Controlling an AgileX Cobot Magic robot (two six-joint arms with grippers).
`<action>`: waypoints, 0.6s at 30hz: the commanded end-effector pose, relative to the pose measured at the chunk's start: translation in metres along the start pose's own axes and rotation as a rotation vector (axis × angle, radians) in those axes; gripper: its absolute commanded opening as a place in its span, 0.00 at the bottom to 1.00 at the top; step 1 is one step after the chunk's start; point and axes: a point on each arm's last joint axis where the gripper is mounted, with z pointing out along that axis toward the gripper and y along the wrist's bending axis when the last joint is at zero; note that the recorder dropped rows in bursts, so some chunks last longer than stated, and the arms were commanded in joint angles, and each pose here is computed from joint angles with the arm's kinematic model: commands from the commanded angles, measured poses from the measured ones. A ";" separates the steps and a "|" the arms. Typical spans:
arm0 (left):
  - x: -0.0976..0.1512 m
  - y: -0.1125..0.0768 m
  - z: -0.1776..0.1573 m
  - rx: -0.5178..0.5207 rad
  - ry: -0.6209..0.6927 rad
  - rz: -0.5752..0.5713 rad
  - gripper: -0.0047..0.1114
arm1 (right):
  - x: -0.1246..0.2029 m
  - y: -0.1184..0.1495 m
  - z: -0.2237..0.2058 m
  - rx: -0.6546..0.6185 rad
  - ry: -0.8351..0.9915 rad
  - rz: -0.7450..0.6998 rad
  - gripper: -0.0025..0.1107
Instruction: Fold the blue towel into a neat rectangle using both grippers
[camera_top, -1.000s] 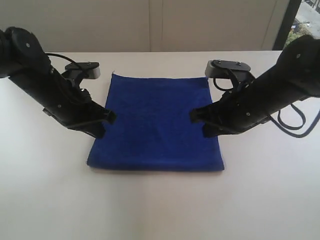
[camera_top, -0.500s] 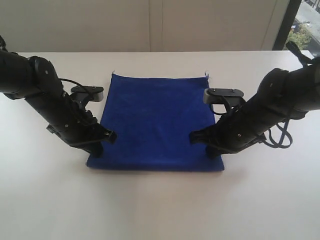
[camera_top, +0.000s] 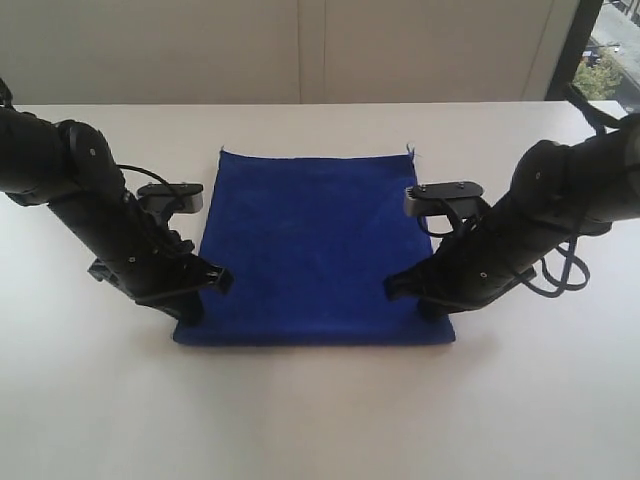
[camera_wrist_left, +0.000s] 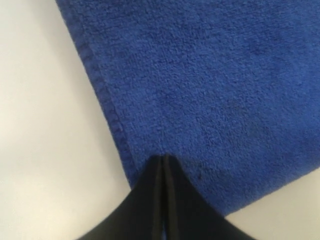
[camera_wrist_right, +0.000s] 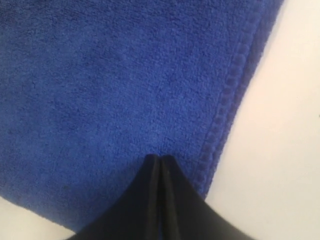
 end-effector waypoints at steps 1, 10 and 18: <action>0.010 -0.003 0.004 0.021 0.079 -0.029 0.04 | 0.005 -0.004 0.003 0.035 0.039 -0.074 0.02; 0.004 -0.007 -0.006 0.036 0.049 -0.025 0.04 | -0.004 -0.002 -0.004 0.035 -0.055 -0.031 0.02; -0.006 -0.026 -0.059 0.071 -0.047 0.070 0.04 | -0.016 0.010 -0.065 0.025 -0.262 -0.046 0.02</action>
